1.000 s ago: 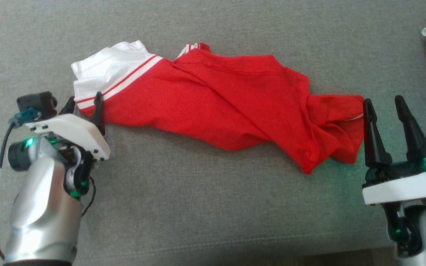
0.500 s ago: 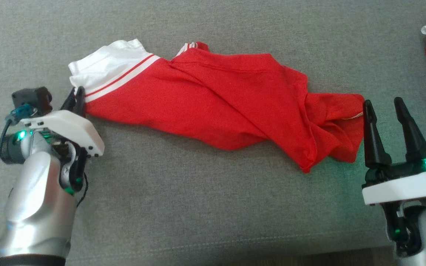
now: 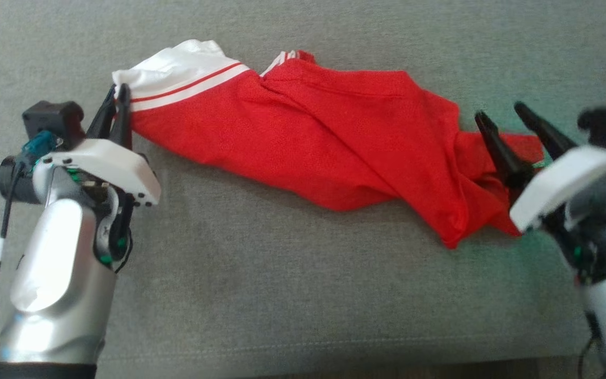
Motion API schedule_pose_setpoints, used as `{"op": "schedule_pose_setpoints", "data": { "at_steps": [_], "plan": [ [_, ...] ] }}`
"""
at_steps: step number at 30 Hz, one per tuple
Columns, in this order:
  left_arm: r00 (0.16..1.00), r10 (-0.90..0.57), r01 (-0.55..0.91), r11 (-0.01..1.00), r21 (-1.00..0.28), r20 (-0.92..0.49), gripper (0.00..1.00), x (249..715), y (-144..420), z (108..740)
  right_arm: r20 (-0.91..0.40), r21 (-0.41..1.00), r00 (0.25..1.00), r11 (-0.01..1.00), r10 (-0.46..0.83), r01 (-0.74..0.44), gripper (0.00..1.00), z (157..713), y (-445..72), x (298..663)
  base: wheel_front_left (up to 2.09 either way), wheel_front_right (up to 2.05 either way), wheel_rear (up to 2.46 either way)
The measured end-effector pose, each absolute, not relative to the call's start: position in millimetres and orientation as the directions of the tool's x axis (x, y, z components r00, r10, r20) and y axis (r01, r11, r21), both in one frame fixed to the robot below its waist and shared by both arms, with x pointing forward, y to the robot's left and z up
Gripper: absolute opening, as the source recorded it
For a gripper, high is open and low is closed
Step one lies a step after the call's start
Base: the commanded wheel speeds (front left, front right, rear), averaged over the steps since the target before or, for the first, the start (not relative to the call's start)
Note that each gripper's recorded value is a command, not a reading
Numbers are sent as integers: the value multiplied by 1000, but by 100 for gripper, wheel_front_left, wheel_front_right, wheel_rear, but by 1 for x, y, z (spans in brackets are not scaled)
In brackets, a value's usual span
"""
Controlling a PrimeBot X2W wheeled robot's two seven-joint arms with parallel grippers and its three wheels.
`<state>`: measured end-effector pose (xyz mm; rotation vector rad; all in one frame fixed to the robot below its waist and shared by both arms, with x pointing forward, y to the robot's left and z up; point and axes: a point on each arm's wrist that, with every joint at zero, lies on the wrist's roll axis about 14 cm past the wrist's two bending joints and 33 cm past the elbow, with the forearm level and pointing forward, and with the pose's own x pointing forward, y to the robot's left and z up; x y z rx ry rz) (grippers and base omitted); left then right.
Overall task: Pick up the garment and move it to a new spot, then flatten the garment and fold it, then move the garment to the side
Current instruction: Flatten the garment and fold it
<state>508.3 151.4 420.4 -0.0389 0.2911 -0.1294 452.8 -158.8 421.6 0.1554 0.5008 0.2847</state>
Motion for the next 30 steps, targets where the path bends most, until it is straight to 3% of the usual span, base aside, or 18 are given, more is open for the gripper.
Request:
{"op": "schedule_pose_setpoints", "data": {
  "at_steps": [5, 7, 10, 14, 15, 16, 17, 19, 21, 30],
  "plan": [
    [950, -141, 131, 990, -55, -278, 0, 506, 148, 420, -556, 221, 740, 926, 378, -307, 100, 412, -143, 476, 0, 0, 0],
    [947, -140, 127, 990, -61, -289, 0, 503, 148, 415, -666, 219, 637, 917, 390, -332, 100, 391, -138, 474, 0, 0, 0],
    [946, -138, 124, 990, -65, -294, 0, 501, 148, 410, -734, 226, 552, 909, 396, -351, 100, 375, -134, 470, 0, 0, 0],
    [947, -137, 122, 990, -68, -290, 0, 501, 147, 407, -769, 238, 489, 895, 411, -378, 96, 371, -128, 473, 0, 0, 0],
    [948, -135, 121, 990, -67, -288, 0, 502, 148, 407, -774, 246, 476, 891, 417, -381, 65, 371, -126, 474, 0, 0, 0],
    [950, -134, 120, 991, -66, -283, 0, 503, 148, 408, -780, 259, 461, 888, 424, -380, 26, 371, -124, 474, 0, 0, 0],
    [952, -132, 118, 991, -65, -277, 0, 504, 149, 410, -787, 278, 440, 885, 433, -375, 0, 370, -122, 472, 0, 0, 0],
    [956, -129, 116, 991, -66, -264, 0, 503, 149, 412, -787, 314, 416, 876, 456, -365, 0, 371, -118, 467, 0, 0, 0],
    [963, -126, 114, 991, -64, -236, 0, 503, 150, 419, -765, 314, 448, 875, 463, -368, 0, 377, -117, 470, 0, 0, 0],
    [994, -107, 107, 994, -29, 1, 0, 512, 152, 485, -403, 283, 800, 892, 444, -352, 0, 469, -139, 504, 0, 0, 0]
  ]
}}
